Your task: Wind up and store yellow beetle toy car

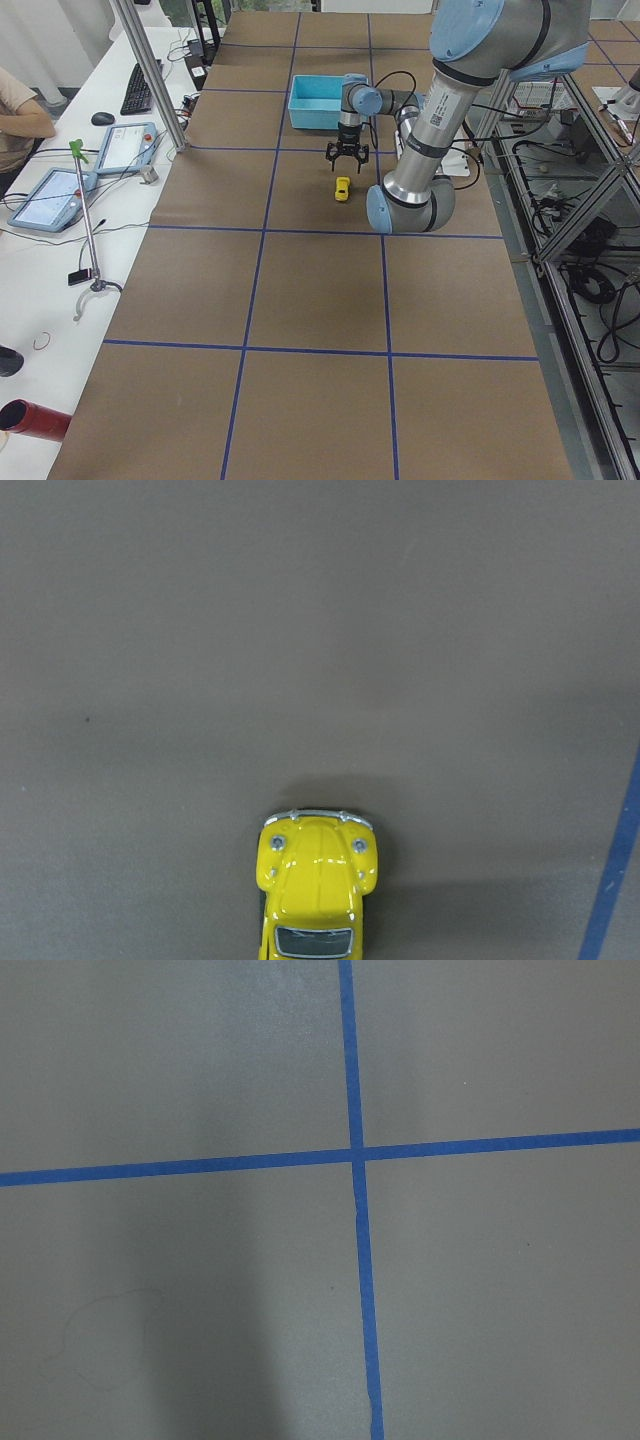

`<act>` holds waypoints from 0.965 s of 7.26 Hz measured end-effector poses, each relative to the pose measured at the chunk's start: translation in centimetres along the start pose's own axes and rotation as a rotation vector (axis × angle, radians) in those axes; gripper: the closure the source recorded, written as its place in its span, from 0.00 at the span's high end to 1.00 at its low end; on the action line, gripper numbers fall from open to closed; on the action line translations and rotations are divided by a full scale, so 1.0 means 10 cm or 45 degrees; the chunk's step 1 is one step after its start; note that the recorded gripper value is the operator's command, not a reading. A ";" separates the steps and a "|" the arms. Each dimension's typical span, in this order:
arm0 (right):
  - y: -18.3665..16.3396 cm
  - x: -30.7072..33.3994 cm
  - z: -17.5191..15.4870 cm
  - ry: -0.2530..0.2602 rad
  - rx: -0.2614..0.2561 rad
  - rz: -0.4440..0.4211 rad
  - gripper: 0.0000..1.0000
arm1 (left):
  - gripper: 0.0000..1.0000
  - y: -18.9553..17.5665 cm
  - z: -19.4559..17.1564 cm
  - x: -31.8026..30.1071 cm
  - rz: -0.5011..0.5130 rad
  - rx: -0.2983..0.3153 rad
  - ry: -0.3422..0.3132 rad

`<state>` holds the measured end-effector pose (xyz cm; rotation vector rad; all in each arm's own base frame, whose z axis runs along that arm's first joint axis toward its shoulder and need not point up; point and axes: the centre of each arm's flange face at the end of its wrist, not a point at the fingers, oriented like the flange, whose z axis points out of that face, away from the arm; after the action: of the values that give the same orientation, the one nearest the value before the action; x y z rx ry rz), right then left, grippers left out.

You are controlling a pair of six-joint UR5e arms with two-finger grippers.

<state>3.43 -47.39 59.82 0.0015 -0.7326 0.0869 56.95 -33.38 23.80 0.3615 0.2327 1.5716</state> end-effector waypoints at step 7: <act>0.00 0.01 0.01 0.002 -0.002 0.002 1.00 | 0.88 -0.23 0.28 0.05 0.021 -0.027 0.000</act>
<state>3.44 -47.38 59.95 -0.0011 -0.7315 0.0880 60.11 -33.01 25.62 0.3479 0.2132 1.5893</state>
